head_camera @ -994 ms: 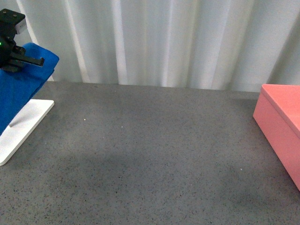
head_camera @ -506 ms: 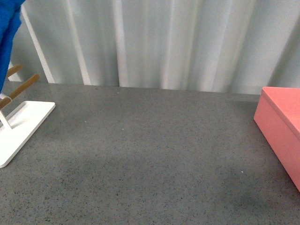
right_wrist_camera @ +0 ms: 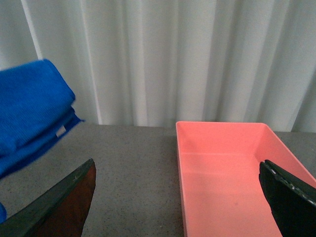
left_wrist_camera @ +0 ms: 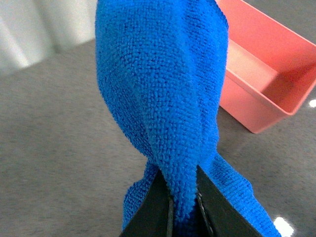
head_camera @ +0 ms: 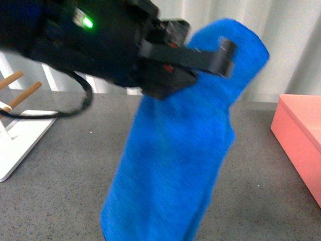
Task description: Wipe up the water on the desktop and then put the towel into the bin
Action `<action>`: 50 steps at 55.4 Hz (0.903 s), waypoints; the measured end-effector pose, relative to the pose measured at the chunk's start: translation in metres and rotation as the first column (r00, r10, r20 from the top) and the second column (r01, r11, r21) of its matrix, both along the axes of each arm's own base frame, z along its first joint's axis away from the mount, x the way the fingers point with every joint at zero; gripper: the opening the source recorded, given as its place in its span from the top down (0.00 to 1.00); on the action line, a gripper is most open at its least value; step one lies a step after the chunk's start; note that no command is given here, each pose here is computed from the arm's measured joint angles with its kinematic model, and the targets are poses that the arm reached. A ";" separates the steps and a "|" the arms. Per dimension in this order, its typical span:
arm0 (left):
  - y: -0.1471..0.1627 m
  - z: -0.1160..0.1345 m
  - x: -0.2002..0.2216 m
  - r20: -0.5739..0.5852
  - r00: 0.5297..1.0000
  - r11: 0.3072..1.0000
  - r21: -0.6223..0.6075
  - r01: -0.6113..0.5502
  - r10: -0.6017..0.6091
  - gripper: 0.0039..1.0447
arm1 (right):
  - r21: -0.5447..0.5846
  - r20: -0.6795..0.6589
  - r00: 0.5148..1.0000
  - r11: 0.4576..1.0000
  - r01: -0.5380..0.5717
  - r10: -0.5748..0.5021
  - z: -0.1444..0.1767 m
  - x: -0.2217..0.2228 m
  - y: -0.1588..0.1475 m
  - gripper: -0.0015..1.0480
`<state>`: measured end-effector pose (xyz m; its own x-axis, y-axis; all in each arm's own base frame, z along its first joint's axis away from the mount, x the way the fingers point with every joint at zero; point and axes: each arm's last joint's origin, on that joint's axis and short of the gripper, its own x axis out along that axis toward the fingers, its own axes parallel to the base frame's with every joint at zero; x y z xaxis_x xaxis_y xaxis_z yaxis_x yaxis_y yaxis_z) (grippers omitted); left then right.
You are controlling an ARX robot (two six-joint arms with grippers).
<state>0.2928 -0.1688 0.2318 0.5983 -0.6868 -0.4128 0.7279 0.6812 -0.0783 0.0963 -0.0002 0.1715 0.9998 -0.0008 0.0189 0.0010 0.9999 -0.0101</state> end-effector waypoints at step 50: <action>-0.039 -0.004 0.008 -0.105 0.994 0.956 -0.289 -0.056 0.026 0.97 | 0.263 -0.094 0.916 0.897 -0.356 0.391 0.075 0.074 -0.025 0.07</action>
